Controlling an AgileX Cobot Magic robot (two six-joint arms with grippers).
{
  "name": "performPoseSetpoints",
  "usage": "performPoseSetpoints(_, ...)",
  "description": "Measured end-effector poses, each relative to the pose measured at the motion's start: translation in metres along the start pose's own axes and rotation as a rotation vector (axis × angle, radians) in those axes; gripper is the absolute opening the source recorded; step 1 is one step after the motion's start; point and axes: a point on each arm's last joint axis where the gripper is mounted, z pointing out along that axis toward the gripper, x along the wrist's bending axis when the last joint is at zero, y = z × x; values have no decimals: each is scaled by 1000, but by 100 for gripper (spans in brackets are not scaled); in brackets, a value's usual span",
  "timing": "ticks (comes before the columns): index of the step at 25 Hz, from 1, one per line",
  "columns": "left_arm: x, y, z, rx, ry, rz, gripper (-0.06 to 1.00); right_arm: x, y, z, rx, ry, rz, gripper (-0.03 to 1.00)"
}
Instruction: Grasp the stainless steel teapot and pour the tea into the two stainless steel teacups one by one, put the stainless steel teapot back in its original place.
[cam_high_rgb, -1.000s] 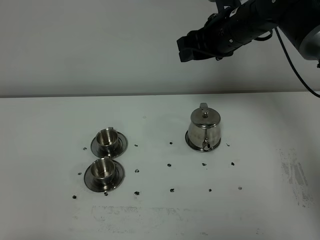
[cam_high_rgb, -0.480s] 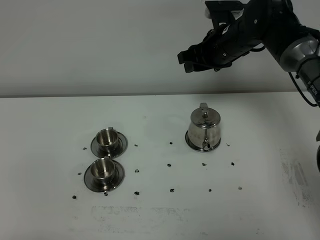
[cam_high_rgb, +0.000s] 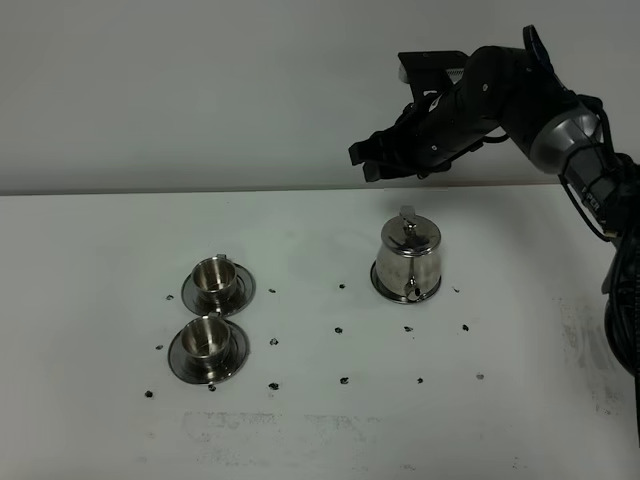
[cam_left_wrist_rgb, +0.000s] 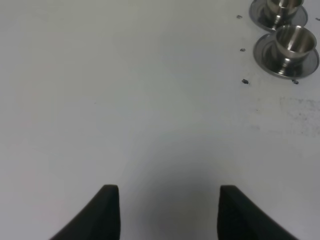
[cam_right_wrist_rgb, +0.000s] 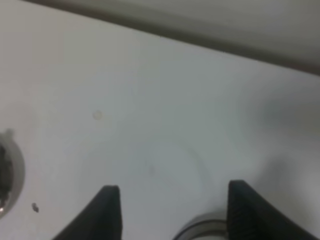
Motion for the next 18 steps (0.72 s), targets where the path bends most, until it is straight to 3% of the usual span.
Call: performPoseSetpoints(18, 0, 0, 0, 0, 0, 0, 46, -8, -17, 36, 53, 20, 35, 45)
